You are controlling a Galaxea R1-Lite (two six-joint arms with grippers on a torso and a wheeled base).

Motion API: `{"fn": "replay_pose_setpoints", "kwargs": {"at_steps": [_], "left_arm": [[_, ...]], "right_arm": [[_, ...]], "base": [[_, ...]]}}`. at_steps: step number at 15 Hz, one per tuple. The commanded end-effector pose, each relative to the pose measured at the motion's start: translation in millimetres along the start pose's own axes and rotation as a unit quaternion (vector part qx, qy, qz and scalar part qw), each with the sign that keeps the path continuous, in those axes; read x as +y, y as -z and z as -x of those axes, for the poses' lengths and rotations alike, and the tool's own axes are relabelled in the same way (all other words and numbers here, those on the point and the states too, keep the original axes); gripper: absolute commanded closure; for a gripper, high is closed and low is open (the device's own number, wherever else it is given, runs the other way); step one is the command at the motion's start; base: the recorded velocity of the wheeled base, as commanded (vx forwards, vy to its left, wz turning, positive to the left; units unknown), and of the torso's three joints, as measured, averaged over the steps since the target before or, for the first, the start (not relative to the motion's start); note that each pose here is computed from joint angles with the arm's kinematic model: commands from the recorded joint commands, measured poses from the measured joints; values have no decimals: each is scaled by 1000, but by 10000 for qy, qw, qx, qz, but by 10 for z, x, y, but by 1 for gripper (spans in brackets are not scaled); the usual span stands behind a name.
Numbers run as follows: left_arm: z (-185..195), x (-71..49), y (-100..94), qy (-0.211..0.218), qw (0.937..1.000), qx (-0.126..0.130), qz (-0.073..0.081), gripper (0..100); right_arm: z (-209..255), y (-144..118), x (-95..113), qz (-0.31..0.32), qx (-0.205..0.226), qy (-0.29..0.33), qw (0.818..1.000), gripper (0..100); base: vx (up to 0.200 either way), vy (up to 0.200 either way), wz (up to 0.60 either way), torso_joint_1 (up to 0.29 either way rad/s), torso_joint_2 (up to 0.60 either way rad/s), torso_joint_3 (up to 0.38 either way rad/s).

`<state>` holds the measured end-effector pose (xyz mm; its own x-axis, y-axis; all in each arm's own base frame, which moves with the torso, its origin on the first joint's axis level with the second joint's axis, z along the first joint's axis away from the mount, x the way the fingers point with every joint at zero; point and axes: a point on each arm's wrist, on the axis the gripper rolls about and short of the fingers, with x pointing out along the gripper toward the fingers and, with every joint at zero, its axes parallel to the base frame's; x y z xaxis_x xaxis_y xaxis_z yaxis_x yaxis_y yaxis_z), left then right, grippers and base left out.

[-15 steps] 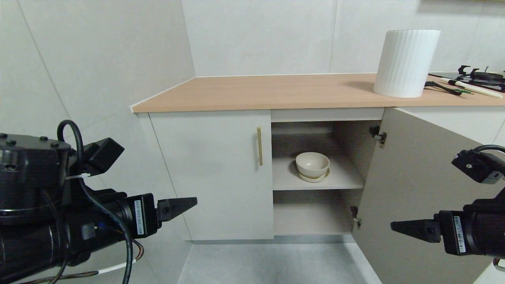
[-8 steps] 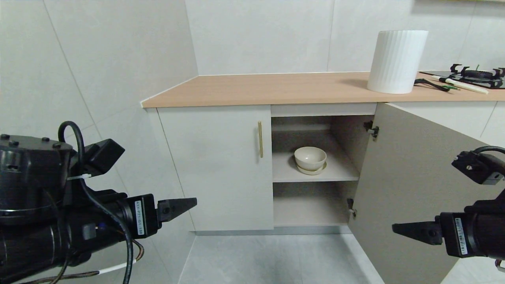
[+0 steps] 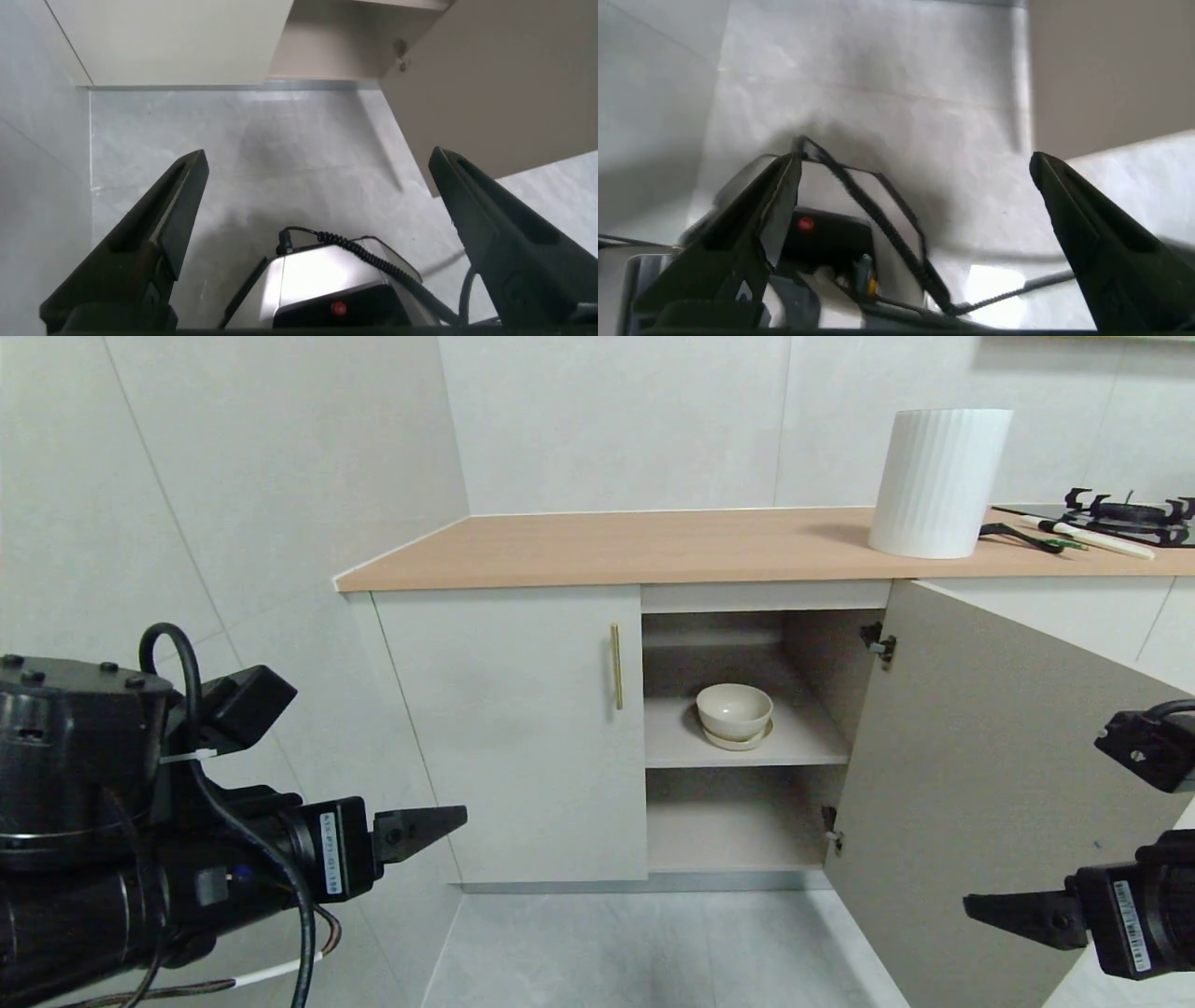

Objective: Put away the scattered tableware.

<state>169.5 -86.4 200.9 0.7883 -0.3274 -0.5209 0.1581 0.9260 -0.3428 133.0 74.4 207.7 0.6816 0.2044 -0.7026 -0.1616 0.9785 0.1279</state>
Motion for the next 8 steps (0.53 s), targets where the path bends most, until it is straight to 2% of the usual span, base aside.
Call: {"fn": "replay_pose_setpoints", "kwargs": {"at_steps": [1,8], "left_arm": [[-9,1,1,-12,10000,9,1,0],[-9,1,1,-12,10000,9,1,0]], "right_arm": [[58,-12,-8,8,3,45,10000,0],[108,-19,-63,14,316,503,9982,0]], "base": [[0,-200,0,2,7,2],[0,-200,0,1,2,-2]]}}
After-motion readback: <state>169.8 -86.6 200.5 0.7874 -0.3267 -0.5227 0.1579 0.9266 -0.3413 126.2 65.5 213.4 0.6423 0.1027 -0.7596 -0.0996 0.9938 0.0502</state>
